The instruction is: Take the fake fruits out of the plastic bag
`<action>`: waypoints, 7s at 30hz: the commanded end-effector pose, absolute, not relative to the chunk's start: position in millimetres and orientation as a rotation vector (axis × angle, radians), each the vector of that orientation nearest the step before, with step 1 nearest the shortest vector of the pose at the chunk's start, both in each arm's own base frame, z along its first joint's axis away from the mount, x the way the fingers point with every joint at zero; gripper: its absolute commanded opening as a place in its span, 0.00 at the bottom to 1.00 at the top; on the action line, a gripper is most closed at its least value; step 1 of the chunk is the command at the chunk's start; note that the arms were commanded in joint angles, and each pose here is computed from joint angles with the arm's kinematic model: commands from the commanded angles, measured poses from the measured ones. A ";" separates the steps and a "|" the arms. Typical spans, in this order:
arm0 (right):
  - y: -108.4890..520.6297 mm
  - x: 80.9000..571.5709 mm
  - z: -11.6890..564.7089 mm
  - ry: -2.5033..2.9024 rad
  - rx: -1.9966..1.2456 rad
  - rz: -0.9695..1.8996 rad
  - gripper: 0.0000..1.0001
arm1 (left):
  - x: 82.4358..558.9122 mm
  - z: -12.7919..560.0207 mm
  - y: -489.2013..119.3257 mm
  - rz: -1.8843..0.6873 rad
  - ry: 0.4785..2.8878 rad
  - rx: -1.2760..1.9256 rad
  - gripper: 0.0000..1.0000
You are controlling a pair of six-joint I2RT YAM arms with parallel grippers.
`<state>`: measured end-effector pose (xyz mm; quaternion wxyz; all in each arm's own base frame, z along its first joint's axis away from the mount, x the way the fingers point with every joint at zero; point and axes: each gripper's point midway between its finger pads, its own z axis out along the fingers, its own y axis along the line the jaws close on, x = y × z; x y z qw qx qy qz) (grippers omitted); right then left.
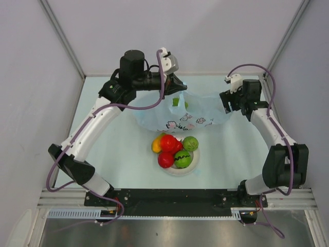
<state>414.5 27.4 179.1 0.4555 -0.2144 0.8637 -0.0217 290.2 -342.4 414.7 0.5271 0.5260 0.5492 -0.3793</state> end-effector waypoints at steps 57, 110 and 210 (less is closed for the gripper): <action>155.8 257.7 287.7 1.995 -0.834 0.493 0.16 | 290.2 396.9 -409.0 -1.096 1.537 1.049 0.00; -23.7 356.5 56.3 2.512 -0.173 -0.068 0.32 | 267.4 335.5 -422.3 -1.267 1.619 1.144 0.00; 129.2 414.7 108.1 2.101 -0.819 0.260 0.50 | 262.7 352.4 -376.8 -1.034 1.435 1.181 0.00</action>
